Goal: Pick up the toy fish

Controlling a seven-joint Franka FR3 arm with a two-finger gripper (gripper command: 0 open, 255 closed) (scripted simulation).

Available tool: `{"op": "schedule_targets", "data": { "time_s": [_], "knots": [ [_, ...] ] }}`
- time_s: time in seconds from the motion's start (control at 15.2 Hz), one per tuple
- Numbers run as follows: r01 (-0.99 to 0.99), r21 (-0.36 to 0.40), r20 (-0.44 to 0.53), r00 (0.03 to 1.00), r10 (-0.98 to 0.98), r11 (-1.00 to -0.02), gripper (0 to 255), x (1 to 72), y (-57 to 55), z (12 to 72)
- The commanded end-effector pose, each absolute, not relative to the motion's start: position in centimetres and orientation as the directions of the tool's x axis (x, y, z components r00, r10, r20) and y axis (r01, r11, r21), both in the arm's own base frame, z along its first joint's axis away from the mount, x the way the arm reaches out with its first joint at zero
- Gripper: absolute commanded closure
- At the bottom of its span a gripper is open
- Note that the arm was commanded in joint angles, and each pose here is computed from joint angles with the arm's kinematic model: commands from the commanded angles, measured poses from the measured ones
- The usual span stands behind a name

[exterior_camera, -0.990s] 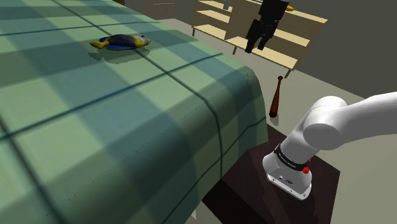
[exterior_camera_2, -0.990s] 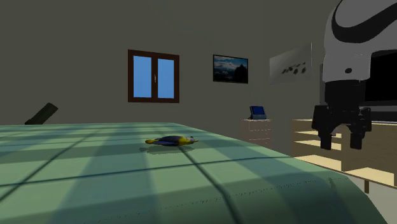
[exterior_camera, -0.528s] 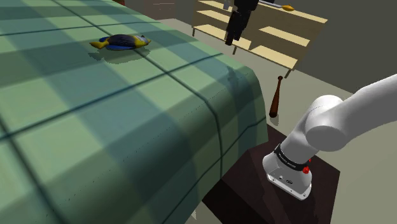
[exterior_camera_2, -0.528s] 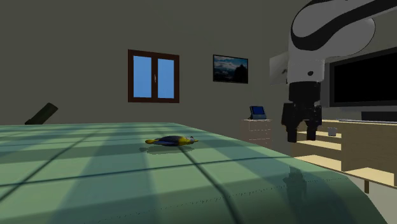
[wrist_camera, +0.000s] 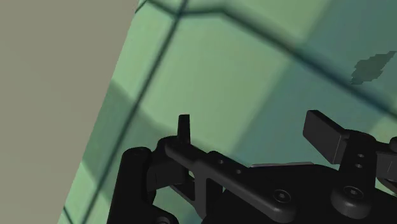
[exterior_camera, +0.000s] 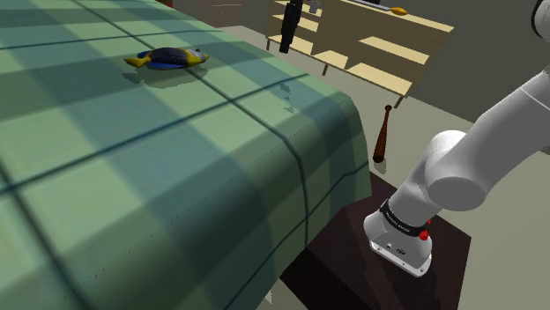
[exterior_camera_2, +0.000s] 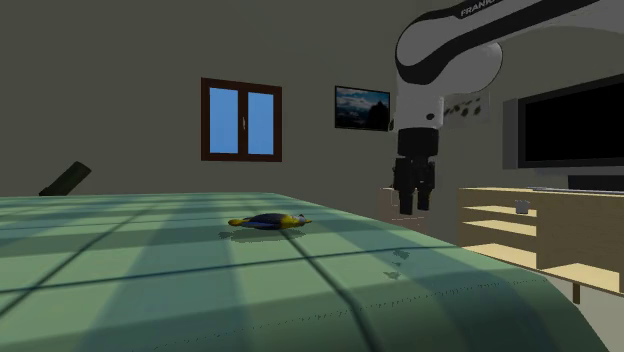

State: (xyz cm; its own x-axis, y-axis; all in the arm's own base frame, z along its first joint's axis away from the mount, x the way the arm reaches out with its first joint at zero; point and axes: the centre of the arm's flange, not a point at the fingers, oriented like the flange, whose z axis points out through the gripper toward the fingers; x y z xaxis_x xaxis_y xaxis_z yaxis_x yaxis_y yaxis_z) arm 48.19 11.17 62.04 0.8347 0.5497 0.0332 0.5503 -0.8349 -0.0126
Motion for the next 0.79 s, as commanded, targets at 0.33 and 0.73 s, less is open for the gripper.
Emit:
{"op": "schedule_targets", "data": {
  "time_s": [0.33,0.73],
  "knots": [
    [0.775,0.002,0.034,0.632,0.774,-0.632,0,53.1,19.2,62.9],
    [0.910,0.014,0.031,0.414,0.910,-0.414,0,55.0,26.9,63.5]
  ]
}}
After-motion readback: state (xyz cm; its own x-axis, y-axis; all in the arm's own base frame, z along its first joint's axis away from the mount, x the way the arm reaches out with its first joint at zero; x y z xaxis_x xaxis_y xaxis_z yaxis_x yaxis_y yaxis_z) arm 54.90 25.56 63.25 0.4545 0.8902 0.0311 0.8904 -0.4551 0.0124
